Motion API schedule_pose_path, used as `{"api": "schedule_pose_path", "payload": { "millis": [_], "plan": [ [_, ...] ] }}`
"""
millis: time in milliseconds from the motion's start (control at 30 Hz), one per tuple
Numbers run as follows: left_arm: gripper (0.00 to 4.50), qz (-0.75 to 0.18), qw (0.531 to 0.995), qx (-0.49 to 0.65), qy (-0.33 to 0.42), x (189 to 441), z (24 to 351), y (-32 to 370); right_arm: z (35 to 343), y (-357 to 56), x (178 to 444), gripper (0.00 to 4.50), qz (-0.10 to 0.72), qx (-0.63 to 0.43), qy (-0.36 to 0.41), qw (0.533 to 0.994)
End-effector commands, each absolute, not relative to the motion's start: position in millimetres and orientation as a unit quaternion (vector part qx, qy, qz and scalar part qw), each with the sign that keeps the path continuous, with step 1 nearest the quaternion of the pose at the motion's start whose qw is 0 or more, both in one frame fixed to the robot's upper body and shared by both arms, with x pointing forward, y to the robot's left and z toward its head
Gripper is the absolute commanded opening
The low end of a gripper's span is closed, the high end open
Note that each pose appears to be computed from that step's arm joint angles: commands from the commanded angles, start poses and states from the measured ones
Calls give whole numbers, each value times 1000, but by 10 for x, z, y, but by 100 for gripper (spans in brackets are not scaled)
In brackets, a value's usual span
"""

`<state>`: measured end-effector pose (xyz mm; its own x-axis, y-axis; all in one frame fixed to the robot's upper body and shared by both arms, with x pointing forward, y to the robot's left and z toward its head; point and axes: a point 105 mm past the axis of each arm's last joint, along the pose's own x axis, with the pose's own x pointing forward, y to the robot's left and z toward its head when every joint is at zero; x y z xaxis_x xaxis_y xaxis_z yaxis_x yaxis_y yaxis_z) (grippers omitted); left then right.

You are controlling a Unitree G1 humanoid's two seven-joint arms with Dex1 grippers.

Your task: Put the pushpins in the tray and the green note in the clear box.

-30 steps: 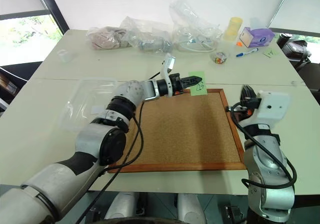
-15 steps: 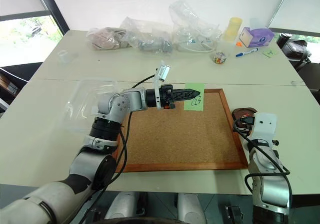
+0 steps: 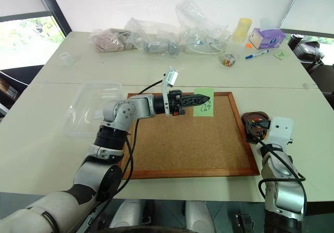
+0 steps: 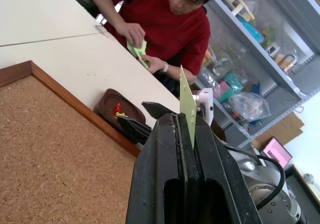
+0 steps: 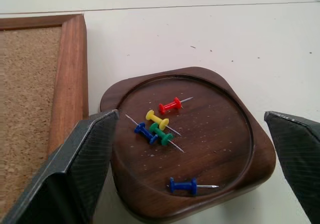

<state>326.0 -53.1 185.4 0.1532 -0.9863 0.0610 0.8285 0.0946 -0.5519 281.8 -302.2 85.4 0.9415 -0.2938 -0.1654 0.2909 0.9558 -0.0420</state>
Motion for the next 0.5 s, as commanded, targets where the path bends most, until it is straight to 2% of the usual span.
{"api": "schedule_pose_path", "payload": {
  "millis": [33, 300, 500],
  "plan": [
    [0, -646, 712, -234, 143, 3212, 1987, -583, 1031, -3060, 2793, 447, -155, -10, 49, 987],
    [0, -646, 715, -231, 134, 3233, 2019, -570, 1219, -3067, 2791, 447, -158, 27, -7, 987],
    [0, -633, 737, -216, 95, 3366, 2184, -486, 1717, -2949, 2796, 447, -119, 76, -128, 982]
  ]
}}
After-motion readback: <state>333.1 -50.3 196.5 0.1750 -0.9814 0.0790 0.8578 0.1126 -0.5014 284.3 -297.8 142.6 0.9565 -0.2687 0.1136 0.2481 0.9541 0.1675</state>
